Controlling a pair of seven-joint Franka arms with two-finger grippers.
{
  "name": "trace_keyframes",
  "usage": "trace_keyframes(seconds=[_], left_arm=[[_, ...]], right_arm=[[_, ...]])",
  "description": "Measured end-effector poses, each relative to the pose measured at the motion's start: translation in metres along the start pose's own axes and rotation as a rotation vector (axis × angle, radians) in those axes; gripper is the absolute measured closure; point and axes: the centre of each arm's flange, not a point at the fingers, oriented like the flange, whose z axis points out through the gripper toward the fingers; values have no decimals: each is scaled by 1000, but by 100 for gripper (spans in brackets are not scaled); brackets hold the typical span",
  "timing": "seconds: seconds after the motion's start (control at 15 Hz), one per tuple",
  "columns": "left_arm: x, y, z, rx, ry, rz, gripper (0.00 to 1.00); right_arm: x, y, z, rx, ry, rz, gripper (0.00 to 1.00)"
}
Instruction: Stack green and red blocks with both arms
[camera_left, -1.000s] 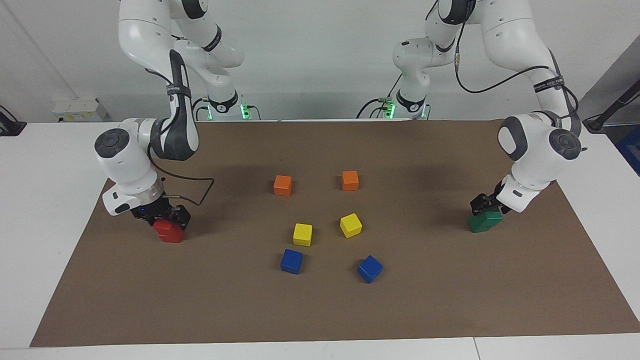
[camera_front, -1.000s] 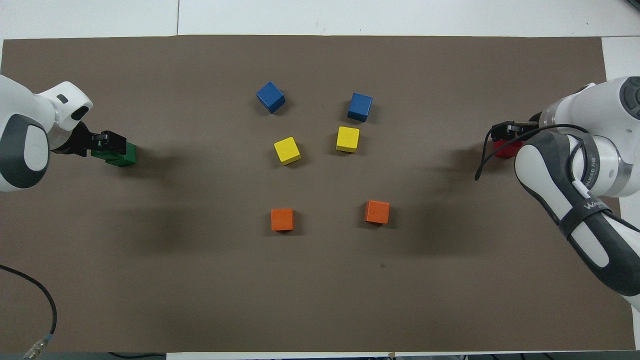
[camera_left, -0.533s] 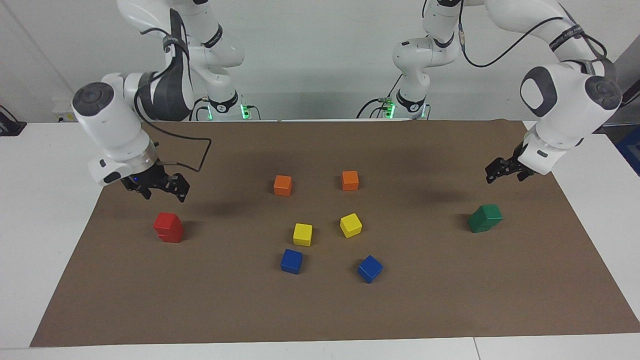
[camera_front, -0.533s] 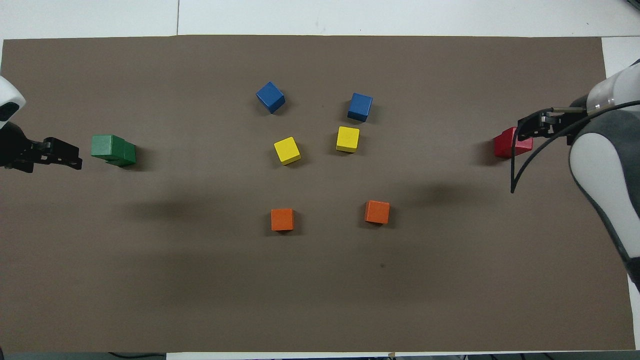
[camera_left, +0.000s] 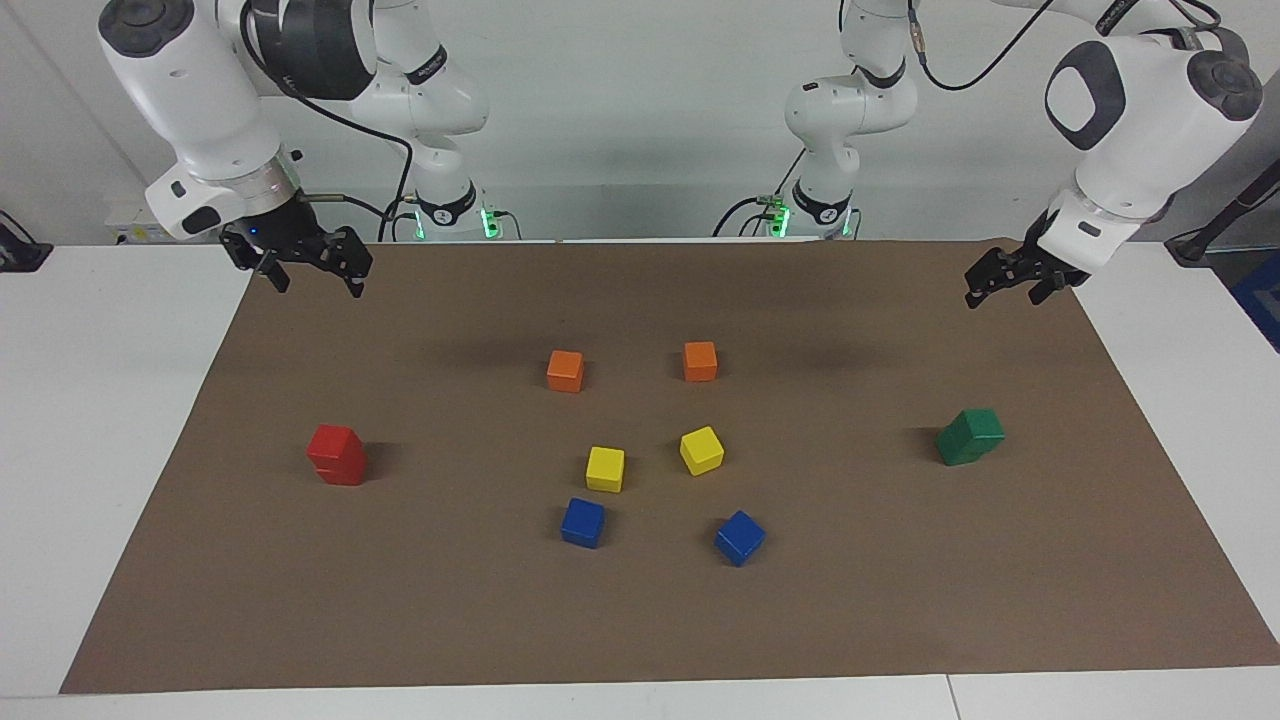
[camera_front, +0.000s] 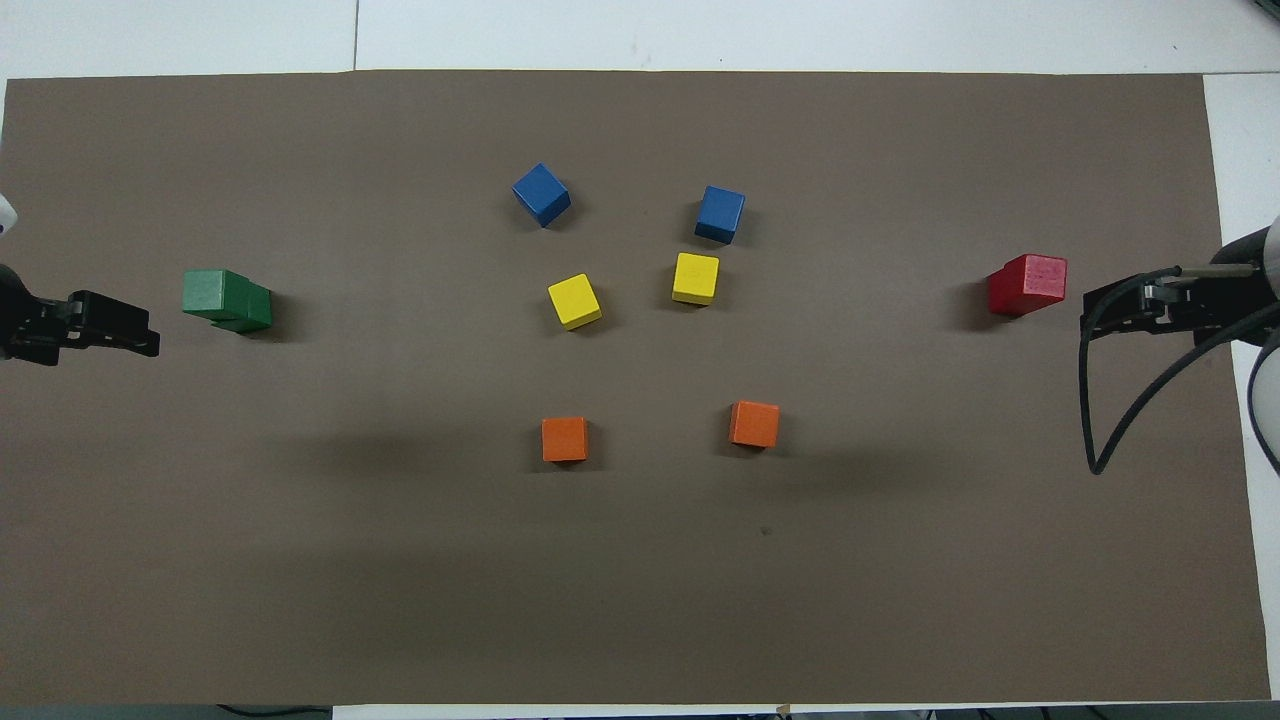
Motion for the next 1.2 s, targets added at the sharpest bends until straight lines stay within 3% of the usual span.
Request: trace_keyframes(seconds=[0.27, 0.73, 1.2], left_arm=[[11, 6, 10, -16, -18, -20, 0], [-13, 1, -13, 16, -33, -30, 0], [-14, -2, -13, 27, -25, -39, 0]], right_arm=[[0, 3, 1, 0, -3, 6, 0], [0, 4, 0, -1, -3, 7, 0], [0, 4, -1, -1, -3, 7, 0]])
